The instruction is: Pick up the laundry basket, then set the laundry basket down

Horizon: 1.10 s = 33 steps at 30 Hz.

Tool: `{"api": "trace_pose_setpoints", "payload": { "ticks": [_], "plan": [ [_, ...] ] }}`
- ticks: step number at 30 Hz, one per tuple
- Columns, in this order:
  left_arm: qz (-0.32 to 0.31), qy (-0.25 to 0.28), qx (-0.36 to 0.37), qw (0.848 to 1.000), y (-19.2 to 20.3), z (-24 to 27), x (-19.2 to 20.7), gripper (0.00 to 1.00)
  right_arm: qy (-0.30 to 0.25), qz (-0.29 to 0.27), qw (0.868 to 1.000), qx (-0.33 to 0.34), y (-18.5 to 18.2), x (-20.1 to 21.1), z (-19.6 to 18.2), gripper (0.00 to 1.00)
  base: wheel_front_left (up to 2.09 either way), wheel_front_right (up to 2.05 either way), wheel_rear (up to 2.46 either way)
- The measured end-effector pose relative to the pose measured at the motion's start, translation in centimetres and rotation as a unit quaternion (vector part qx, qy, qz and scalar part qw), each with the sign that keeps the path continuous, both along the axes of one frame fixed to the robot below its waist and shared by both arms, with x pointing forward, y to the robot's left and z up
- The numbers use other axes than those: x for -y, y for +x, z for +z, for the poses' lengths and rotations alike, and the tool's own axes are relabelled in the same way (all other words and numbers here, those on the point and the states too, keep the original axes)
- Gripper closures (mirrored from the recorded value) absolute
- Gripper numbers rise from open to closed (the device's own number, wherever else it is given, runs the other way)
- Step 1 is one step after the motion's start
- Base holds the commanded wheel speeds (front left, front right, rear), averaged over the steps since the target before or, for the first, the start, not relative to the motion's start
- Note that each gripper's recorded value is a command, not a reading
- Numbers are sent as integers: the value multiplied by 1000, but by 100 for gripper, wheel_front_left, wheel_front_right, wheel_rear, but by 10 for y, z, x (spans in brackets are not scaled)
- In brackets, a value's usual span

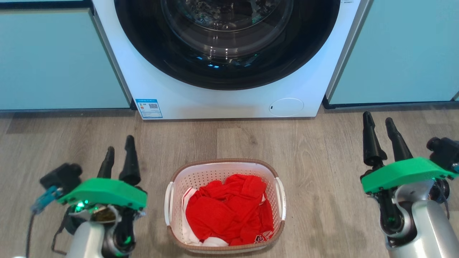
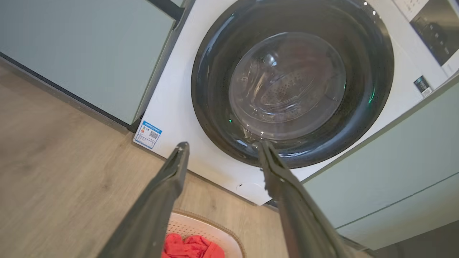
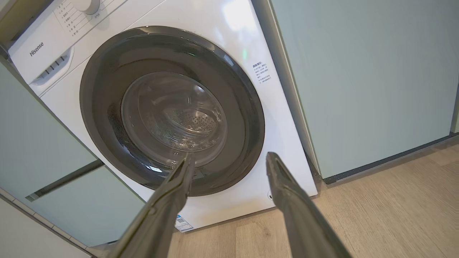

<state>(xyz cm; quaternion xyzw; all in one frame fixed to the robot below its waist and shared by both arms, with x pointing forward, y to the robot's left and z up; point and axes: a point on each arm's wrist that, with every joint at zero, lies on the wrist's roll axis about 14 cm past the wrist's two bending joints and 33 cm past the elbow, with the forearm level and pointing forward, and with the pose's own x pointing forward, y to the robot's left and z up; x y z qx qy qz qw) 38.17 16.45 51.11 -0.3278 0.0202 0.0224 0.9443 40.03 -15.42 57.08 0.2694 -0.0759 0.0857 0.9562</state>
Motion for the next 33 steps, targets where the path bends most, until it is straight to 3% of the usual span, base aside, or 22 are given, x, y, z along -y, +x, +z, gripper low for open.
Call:
{"api": "trace_pose_setpoints", "payload": {
  "ticks": [6, 11, 22, 33],
  "plan": [
    [-9, 112, -30, 993, -1, -11, 10, 0, -33, 0, 999, 5, -1, -5, -2, 0, 0, 0, 0],
    [-12, 165, -52, 985, -3, -24, 18, 0, -61, 12, 998, -9, -3, -15, -15, 0, 0, 0, 0],
    [-41, 190, -62, 979, -6, -41, 29, 0, -84, 4, 996, -30, -4, -11, -34, 0, 0, 0, 0],
    [-7, 222, 61, 973, 8, 31, 34, 0, -140, 5, 990, -3, 0, -20, -27, 0, 0, 0, 0]
  ]
}}
